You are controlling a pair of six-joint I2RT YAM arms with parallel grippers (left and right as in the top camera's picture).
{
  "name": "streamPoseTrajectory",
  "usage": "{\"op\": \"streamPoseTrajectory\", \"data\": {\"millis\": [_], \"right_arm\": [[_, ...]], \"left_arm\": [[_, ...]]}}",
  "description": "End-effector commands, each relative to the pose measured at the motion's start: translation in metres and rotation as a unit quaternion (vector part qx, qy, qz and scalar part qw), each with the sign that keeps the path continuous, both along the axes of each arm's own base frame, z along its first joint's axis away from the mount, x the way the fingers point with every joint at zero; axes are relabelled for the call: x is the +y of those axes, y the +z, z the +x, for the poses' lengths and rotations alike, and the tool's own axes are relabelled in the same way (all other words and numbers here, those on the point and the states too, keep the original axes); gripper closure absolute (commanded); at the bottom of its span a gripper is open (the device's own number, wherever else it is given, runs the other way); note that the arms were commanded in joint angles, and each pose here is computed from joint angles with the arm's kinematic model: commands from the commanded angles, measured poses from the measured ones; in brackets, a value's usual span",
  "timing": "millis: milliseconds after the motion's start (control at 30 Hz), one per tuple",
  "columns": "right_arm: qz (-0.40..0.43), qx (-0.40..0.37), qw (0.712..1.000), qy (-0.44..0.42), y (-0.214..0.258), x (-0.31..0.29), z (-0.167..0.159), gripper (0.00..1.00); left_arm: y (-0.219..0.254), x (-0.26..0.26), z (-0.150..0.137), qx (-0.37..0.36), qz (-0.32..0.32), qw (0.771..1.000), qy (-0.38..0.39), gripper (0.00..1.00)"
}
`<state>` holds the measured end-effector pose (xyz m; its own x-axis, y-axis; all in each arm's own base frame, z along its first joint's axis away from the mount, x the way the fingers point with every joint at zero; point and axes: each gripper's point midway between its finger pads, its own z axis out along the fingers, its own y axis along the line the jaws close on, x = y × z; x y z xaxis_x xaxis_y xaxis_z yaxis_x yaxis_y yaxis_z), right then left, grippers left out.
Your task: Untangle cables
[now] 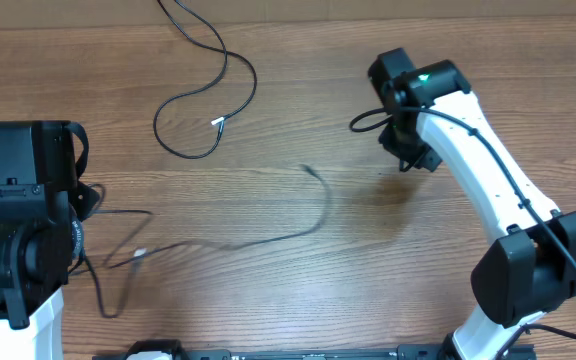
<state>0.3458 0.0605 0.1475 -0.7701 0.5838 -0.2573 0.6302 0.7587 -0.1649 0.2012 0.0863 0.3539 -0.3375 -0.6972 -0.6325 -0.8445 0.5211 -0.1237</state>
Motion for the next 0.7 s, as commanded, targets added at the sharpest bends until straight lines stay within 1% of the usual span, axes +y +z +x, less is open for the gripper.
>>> {"op": "streamPoseTrajectory", "data": {"millis": [0, 100, 167, 233, 267, 333, 367, 400, 433, 467, 533, 567, 667], "right_arm": [[-0.011, -0.002, 1.0, -0.025, 0.0, -0.016, 0.001, 0.89], [0.023, 0.012, 0.999, -0.019, -0.004, -0.011, 0.0, 0.9], [0.061, 0.023, 0.998, 0.018, -0.007, 0.002, 0.001, 0.9], [0.111, 0.026, 0.99, 0.079, -0.009, 0.023, 0.006, 0.89], [0.137, 0.026, 0.984, 0.111, -0.009, 0.034, 0.008, 0.87], [0.193, 0.025, 0.965, 0.177, -0.007, 0.061, 0.009, 0.79], [0.218, 0.023, 0.953, 0.207, -0.005, 0.073, 0.009, 0.68], [0.254, 0.019, 0.933, 0.254, -0.002, 0.092, 0.007, 0.49], [0.269, 0.017, 0.924, 0.273, 0.0, 0.099, 0.007, 0.41], [0.292, 0.012, 0.907, 0.302, 0.003, 0.113, 0.005, 0.27], [0.324, 0.004, 0.883, 0.34, 0.009, 0.132, 0.002, 0.16], [0.335, 0.001, 0.873, 0.354, 0.012, 0.14, 0.0, 0.13], [0.361, -0.006, 0.846, 0.392, 0.018, 0.162, -0.007, 0.08]], "left_arm": [[0.009, 0.011, 0.002, -0.016, 0.026, 0.999, 0.03, 0.96], [0.001, 0.0, 0.007, -0.011, -0.008, 1.0, 0.011, 0.96], [-0.006, -0.012, 0.013, -0.004, -0.04, 0.999, -0.009, 0.96], [-0.013, -0.023, 0.019, 0.006, -0.067, 0.997, -0.034, 0.96], [-0.016, -0.03, 0.024, 0.013, -0.079, 0.995, -0.057, 0.96], [-0.021, -0.045, 0.035, 0.027, -0.097, 0.988, -0.116, 0.96], [-0.023, -0.053, 0.041, 0.032, -0.107, 0.982, -0.15, 0.96], [-0.026, -0.069, 0.051, 0.038, -0.123, 0.968, -0.213, 0.96], [-0.026, -0.075, 0.055, 0.039, -0.129, 0.963, -0.234, 0.96], [-0.027, -0.089, 0.061, 0.038, -0.145, 0.947, -0.285, 0.96], [-0.026, -0.12, 0.071, 0.027, -0.18, 0.906, -0.381, 0.96], [-0.023, -0.137, 0.074, 0.016, -0.2, 0.88, -0.431, 0.96], [-0.008, -0.177, 0.078, -0.028, -0.253, 0.805, -0.536, 0.96]]}}
